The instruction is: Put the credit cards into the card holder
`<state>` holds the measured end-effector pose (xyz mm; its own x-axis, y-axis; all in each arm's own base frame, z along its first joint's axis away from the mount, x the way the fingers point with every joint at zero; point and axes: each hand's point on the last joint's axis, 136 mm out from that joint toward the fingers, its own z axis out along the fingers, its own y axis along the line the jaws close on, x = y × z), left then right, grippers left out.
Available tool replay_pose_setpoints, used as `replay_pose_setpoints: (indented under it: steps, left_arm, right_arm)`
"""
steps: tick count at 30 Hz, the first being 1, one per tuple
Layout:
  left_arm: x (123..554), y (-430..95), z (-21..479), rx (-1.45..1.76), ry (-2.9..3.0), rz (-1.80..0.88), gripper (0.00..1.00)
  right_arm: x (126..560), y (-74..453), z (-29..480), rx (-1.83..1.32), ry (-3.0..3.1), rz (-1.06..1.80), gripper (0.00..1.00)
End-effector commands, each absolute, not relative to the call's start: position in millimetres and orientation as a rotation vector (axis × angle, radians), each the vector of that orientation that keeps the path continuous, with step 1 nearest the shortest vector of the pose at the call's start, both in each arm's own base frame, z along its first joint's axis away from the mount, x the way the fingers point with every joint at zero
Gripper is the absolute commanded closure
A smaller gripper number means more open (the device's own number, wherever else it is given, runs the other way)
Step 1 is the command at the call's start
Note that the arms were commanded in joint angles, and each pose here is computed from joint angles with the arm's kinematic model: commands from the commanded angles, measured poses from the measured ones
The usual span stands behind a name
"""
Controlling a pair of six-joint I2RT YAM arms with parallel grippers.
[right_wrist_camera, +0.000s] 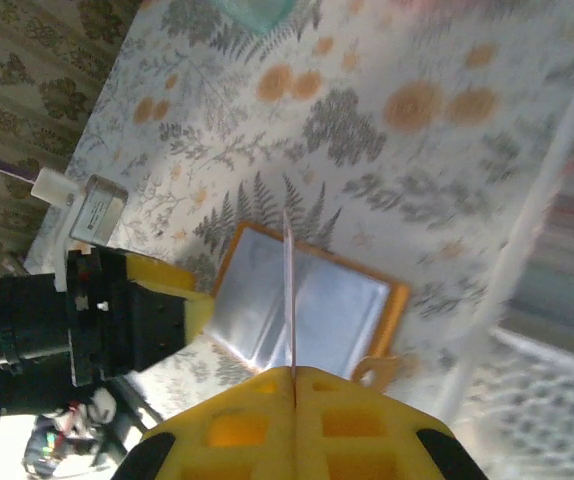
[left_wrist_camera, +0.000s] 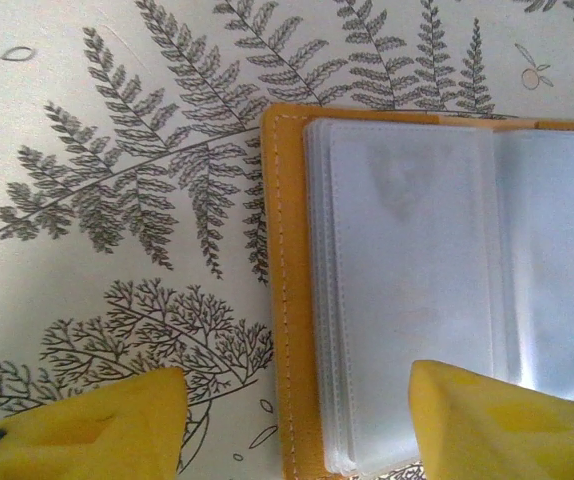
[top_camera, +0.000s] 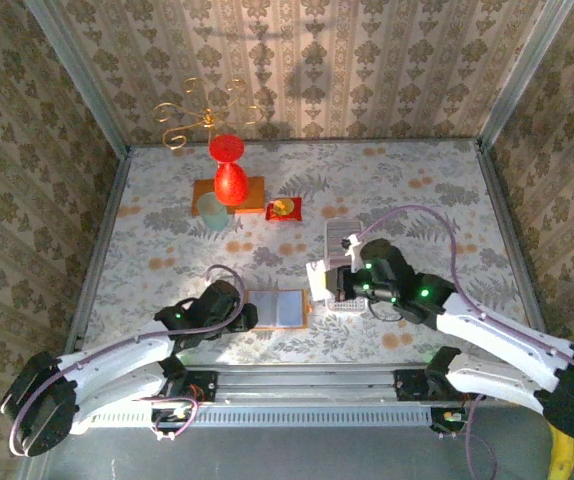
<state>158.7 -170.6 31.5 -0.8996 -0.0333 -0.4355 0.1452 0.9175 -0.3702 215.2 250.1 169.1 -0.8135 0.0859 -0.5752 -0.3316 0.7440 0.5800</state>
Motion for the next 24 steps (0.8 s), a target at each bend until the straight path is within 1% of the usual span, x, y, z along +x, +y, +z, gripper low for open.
replay_pose_setpoints:
  steps: [1,7,13,19,24]
  left_arm:
    - [164.4,-180.4,40.8,0.14,2.637,-0.558,0.37]
    - [165.2,-181.4,33.0,0.168,2.693,-0.486,0.36]
    - [165.2,-186.0,30.5,0.18,2.706,-0.482,0.35]
    - [163.0,-189.2,25.8,0.198,2.72,-0.467,0.43]
    - [160.4,-186.3,19.8,0.203,2.738,-0.444,0.46]
  right_arm:
    - [223.6,270.9,170.0,0.131,2.333,1.084,1.0]
    - [225.4,294.1,140.1,0.207,2.391,1.068,1.0]
    - [221.1,313.4,112.3,0.215,2.469,1.035,1.0]
    - [221.4,324.9,91.0,0.236,2.501,1.018,1.0]
    - [222.9,332.2,81.5,0.239,2.512,1.019,1.0]
